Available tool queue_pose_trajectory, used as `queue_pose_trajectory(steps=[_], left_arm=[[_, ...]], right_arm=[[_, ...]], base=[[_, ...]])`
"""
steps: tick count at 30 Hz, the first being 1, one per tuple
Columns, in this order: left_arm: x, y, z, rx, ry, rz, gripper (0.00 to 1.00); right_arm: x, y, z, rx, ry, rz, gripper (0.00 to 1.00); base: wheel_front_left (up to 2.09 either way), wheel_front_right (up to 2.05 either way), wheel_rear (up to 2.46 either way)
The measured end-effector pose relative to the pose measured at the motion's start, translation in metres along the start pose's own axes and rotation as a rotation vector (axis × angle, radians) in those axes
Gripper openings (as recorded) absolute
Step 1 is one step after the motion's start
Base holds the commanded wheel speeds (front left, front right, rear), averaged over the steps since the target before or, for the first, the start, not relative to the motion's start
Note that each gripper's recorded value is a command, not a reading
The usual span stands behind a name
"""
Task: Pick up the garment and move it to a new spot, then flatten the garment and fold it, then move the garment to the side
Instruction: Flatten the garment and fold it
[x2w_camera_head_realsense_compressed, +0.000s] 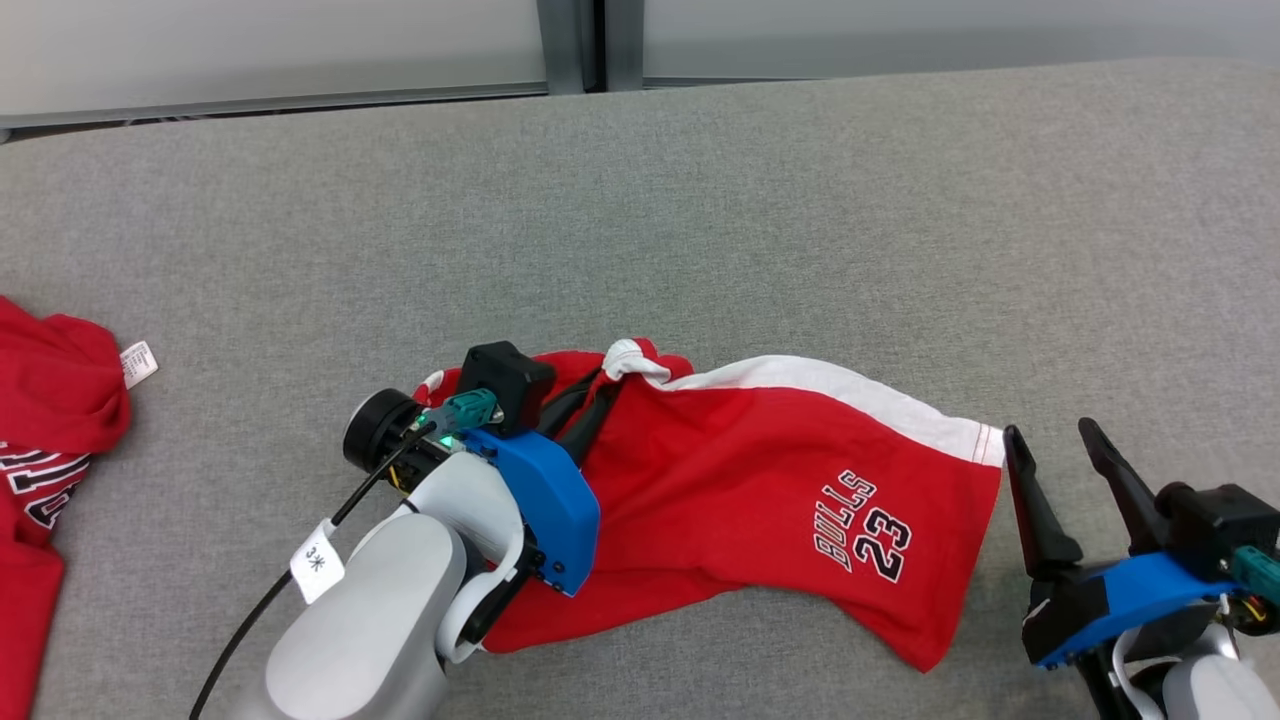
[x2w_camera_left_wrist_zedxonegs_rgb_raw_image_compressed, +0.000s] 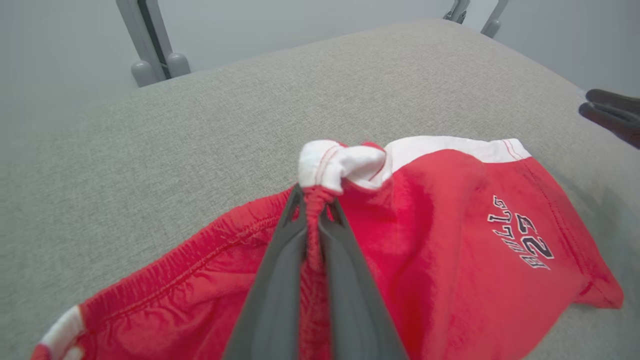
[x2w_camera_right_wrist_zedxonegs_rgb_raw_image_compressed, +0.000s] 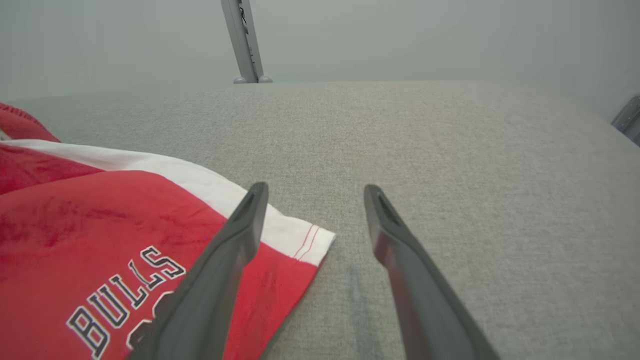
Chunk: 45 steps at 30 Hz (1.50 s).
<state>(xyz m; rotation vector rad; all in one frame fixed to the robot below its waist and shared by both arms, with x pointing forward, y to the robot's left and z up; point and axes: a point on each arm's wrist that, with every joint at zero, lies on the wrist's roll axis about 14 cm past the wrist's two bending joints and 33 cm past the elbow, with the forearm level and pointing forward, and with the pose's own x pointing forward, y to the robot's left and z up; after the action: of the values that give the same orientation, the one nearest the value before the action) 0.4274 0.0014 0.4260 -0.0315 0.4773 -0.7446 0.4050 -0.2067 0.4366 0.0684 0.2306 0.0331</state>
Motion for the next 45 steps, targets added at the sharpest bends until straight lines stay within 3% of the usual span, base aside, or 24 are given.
queue_pose_trajectory(steps=[14, 16, 17, 22, 29, 37, 45], left_arm=[[-0.010, 0.012, 0.013, 0.007, -0.087, 0.035, 0.00], [-0.013, 0.013, 0.018, 0.010, -0.110, 0.041, 0.00], [-0.014, 0.013, 0.020, 0.012, -0.121, 0.044, 0.00], [-0.025, 0.017, 0.042, 0.030, -0.219, 0.073, 0.00], [-0.058, 0.012, 0.107, 0.101, -0.455, 0.111, 0.00], [-0.109, -0.008, 0.185, 0.220, -0.707, 0.129, 0.00], [-0.153, -0.011, 0.245, 0.278, -0.915, 0.172, 0.00]], right_arm=[[0.037, 0.013, -0.073, 0.033, 0.259, 0.068, 1.00], [0.039, 0.016, -0.074, 0.036, 0.268, 0.080, 0.23], [0.040, 0.016, -0.073, 0.037, 0.267, 0.083, 0.00], [0.045, 0.022, -0.045, 0.030, 0.149, 0.108, 0.00], [0.045, 0.015, 0.070, -0.044, -0.224, 0.122, 0.00], [-0.008, 0.018, 0.214, -0.182, -0.616, 0.116, 0.00], [-0.043, 0.015, 0.286, -0.257, -0.788, 0.078, 0.00]], base=[[0.00, 0.00, 0.00], [0.00, 0.00, 0.00], [0.00, 0.00, 0.00], [0.00, 0.00, 0.00], [0.00, 0.00, 0.00], [0.00, 0.00, 0.00], [0.00, 0.00, 0.00]])
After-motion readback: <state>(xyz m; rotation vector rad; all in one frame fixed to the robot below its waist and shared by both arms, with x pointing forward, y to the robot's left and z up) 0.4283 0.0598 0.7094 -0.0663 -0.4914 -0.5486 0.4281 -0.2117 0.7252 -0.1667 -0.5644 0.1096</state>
